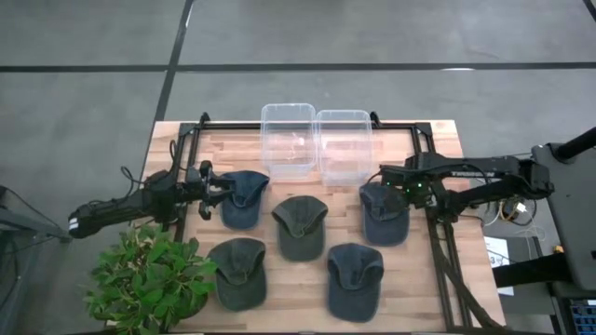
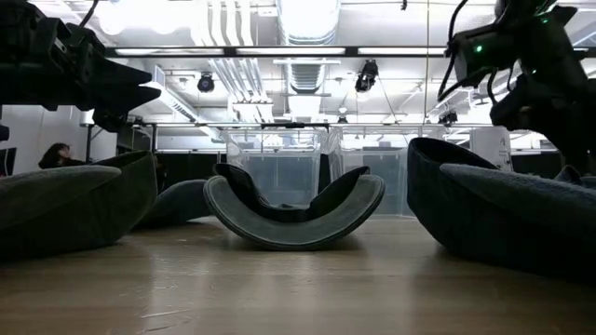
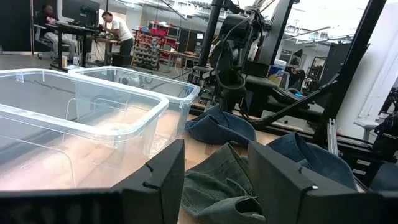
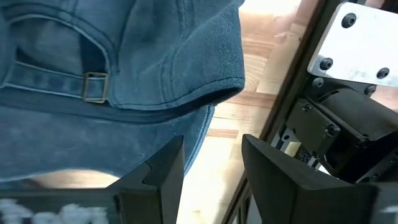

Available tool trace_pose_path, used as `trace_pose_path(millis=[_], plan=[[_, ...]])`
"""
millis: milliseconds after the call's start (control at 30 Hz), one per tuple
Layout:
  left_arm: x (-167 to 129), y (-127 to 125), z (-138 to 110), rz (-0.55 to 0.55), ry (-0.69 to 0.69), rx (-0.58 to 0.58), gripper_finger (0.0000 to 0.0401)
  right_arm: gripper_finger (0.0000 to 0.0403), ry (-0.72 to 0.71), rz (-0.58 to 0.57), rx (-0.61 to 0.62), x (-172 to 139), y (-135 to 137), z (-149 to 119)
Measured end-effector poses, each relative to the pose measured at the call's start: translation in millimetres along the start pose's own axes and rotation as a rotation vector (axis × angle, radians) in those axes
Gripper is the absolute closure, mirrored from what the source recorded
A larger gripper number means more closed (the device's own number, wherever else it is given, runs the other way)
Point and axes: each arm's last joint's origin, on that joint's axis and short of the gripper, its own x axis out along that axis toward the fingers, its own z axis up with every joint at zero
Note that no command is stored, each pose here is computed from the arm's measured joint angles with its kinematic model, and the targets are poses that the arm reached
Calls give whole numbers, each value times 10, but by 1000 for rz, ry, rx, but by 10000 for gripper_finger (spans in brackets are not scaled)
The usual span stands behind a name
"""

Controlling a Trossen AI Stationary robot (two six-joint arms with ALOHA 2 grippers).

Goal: Pick & Place hat
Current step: Put the top right blue cap into the right transparent bin

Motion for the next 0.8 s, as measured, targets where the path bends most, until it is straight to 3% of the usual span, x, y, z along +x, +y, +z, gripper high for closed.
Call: trace_pose_path(millis=[633,700,800], plan=[[0,0,0,0,0,-1,232,248,82,-127,16,175,175,95],[0,0,0,0,0,-2,232,248,82,-101,6,183,205,105],[0,0,0,0,0,-1,232,248,57,36,-17,219,312,144]])
